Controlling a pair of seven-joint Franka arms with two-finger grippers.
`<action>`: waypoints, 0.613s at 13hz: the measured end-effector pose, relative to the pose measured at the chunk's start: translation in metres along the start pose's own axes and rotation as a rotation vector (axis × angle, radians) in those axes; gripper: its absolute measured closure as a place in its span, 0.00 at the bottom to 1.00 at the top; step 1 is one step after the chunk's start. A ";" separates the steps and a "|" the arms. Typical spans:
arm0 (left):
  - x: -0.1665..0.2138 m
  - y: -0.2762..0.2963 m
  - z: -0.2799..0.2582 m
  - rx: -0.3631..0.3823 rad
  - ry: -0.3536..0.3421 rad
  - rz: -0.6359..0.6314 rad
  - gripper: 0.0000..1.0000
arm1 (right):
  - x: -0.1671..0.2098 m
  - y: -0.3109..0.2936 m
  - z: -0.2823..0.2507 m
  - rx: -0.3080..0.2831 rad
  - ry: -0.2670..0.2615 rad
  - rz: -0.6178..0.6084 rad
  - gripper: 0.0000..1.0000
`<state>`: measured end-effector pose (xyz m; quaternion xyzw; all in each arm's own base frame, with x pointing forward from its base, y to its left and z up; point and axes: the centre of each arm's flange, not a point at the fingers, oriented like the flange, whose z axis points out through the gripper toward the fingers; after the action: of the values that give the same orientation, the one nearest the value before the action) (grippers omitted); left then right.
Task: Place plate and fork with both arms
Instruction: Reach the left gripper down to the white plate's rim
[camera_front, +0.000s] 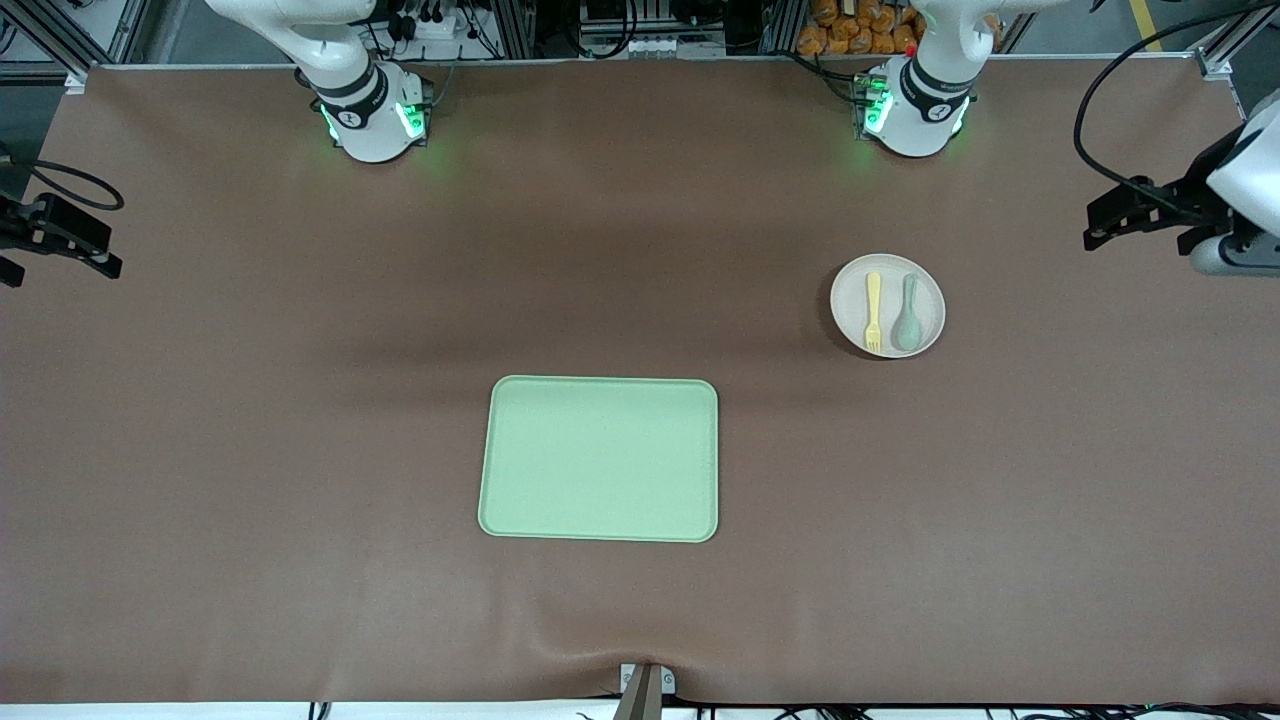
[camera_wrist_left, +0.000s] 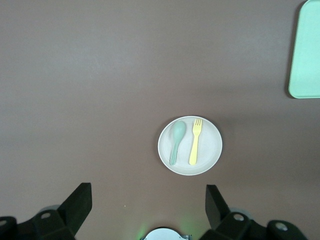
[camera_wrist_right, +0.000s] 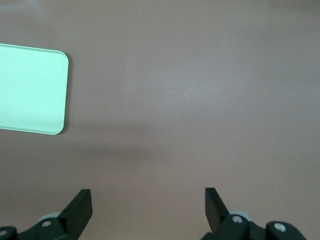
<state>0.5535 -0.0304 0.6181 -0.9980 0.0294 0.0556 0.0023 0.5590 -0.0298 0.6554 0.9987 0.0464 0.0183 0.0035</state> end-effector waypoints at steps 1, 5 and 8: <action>0.010 -0.009 0.016 -0.004 -0.029 -0.014 0.00 | 0.000 0.000 0.000 0.000 0.000 0.000 0.00; 0.050 -0.031 0.087 -0.023 -0.148 -0.043 0.00 | 0.000 0.000 0.000 0.000 -0.001 0.000 0.00; 0.066 -0.027 0.156 -0.033 -0.281 -0.033 0.00 | 0.000 0.000 0.000 0.000 -0.003 0.001 0.00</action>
<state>0.6030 -0.0056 0.4559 -0.9807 0.0114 0.1952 -0.0091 0.5587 -0.0301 0.6551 0.9988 0.0461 0.0169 0.0034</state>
